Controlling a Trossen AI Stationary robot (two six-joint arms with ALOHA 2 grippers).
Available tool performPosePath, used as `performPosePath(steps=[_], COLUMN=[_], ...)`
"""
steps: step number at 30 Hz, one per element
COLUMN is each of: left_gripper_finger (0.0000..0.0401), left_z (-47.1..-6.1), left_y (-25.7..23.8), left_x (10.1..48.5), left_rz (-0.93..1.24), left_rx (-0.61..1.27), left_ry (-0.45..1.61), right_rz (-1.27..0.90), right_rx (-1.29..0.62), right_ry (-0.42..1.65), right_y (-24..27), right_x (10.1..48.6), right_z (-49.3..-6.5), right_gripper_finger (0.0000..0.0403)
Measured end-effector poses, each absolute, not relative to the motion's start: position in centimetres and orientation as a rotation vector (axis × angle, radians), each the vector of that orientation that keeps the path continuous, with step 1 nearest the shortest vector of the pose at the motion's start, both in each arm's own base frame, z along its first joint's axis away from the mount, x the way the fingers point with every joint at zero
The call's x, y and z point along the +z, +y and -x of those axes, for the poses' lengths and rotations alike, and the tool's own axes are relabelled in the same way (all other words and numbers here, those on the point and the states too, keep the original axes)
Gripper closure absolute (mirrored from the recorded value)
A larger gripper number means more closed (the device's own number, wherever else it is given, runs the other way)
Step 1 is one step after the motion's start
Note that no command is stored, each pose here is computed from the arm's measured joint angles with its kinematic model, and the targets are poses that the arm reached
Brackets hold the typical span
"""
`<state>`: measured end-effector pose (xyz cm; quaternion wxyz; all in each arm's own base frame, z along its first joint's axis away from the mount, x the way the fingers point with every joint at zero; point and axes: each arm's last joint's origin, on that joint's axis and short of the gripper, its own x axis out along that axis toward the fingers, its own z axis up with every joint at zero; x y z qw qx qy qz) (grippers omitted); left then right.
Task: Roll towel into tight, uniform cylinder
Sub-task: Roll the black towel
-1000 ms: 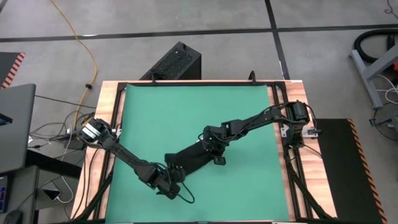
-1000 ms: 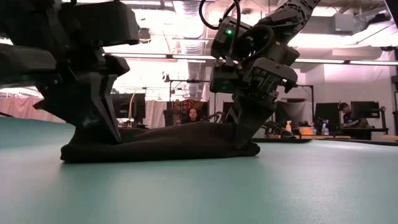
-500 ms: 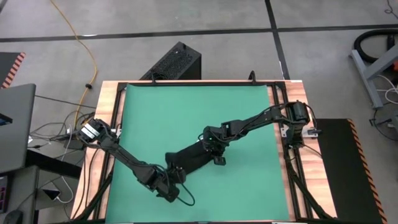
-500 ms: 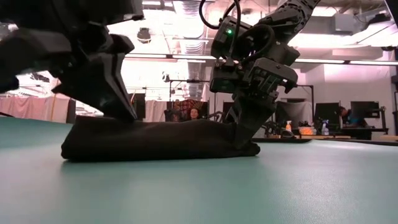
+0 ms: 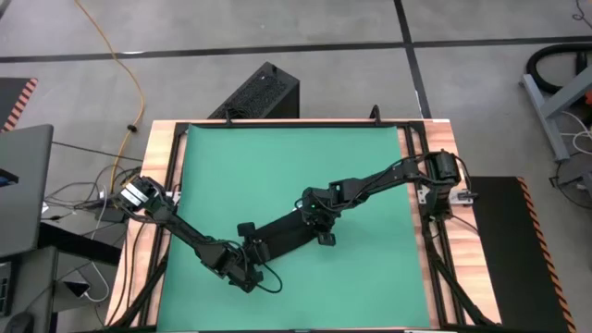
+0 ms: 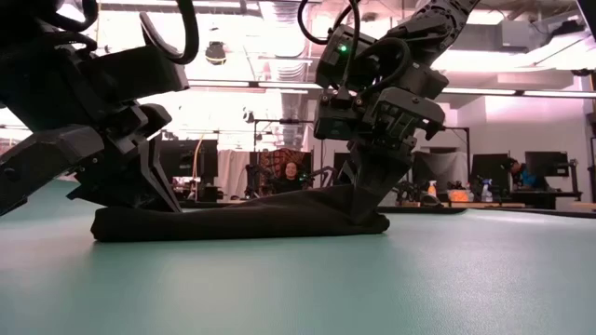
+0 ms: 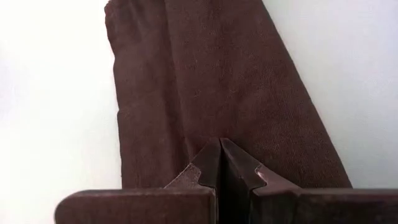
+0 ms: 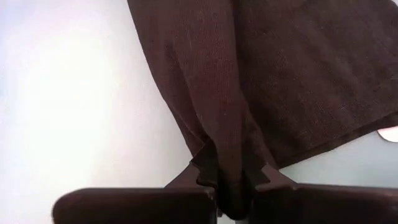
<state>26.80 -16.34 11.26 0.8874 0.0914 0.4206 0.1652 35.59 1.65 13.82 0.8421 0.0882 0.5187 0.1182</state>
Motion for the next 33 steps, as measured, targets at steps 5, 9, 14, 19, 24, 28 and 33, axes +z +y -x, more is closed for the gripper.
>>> performPosePath(steps=[5, 9, 14, 19, 24, 28, 33], left_gripper_finger=[0.0401, 0.0401, 0.0401, 0.0401, 0.0401, 0.0401, 0.0401], left_z=[-26.7, -26.7, -26.6, -26.6, -26.6, -26.6, -26.6], left_y=[-16.3, -16.3, -16.3, -16.3, -16.3, -16.3, -16.3], left_x=[11.2, 11.1, 11.1, 11.1, 11.0, 11.0, 11.0], left_rz=[-0.202, -0.22, -0.229, -0.245, -0.289, -0.312, -0.316], left_rx=[0.337, 0.317, 0.31, 0.296, 0.272, 0.26, 0.26], left_ry=[0.881, 0.894, 0.902, 0.911, 0.921, 0.927, 0.931], right_rz=[-0.14, -0.061, -0.043, -0.03, -0.028, -0.003, 0.061], right_rx=[0.244, 0.216, 0.221, 0.202, 0.182, 0.185, 0.245], right_ry=[1.093, 1.086, 1.054, 1.013, 0.959, 0.92, 0.872], right_y=[1.8, 2.0, 1.9, 1.3, 0.3, 0.1, 0.7], right_x=[13.8, 14.0, 14.8, 17.1, 19.8, 22.1, 23.7], right_z=[-35.6, -35.5, -35.4, -34.8, -33.8, -32.6, -31.1], right_gripper_finger=[0.0344, 0.0311, 0.0267, 0.0245, 0.0229, 0.0213, 0.0208])
